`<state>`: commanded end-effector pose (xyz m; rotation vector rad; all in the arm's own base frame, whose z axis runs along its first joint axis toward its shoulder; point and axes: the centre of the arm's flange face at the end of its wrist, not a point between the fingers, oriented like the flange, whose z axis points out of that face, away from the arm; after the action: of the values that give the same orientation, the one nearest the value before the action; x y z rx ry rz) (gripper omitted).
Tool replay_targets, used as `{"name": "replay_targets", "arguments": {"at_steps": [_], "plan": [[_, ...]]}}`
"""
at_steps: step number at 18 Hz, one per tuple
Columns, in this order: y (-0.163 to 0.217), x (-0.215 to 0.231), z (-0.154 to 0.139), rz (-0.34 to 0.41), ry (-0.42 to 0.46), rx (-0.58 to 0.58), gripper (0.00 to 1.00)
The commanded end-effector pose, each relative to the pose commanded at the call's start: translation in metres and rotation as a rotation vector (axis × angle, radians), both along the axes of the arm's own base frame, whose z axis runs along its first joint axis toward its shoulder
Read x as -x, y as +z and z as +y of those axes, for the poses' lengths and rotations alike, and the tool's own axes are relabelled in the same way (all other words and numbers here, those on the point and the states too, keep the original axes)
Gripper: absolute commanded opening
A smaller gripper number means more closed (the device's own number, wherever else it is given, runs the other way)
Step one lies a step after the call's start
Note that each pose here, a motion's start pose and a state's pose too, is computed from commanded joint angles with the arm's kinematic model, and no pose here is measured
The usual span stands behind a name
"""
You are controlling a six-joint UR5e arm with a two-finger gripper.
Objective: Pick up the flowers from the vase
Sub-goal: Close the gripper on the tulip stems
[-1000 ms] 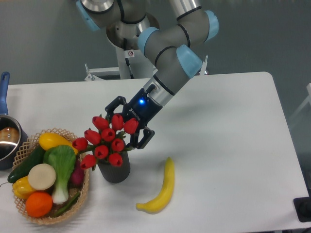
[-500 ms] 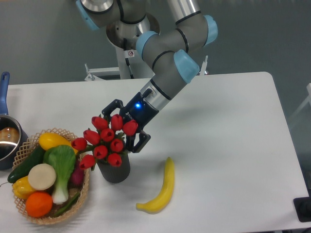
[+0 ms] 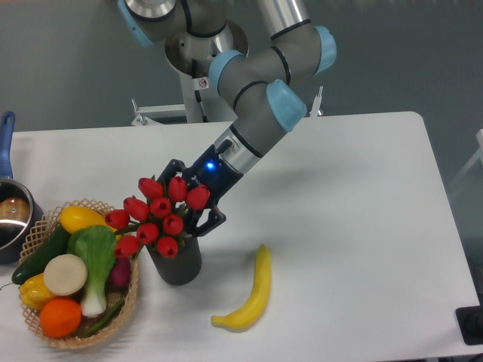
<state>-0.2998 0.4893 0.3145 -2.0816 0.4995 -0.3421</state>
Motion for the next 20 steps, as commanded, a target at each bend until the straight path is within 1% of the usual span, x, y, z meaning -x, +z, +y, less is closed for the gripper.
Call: {"name": "replay_targets", "arguments": {"at_steps": [2, 4, 5, 6, 14, 16, 17, 20], "plan": [[0.002, 0.0, 0.0, 0.002, -0.001, -0.005, 0.54], [0.002, 0.0, 0.0, 0.001, 0.0, -0.005, 0.5], [0.003, -0.001, 0.001, 0.001, 0.0, -0.005, 0.45], [0.003, 0.0, 0.0, -0.001, 0.001, -0.005, 0.45], [0.008, 0.0, -0.003, -0.012, 0.008, -0.02, 0.44], [0.016, 0.0, -0.003, -0.034, 0.013, -0.047, 0.41], [0.021, 0.0, -0.004, -0.049, 0.021, -0.057, 0.41], [0.03, 0.003, -0.004, -0.061, 0.026, -0.079, 0.41]]}}
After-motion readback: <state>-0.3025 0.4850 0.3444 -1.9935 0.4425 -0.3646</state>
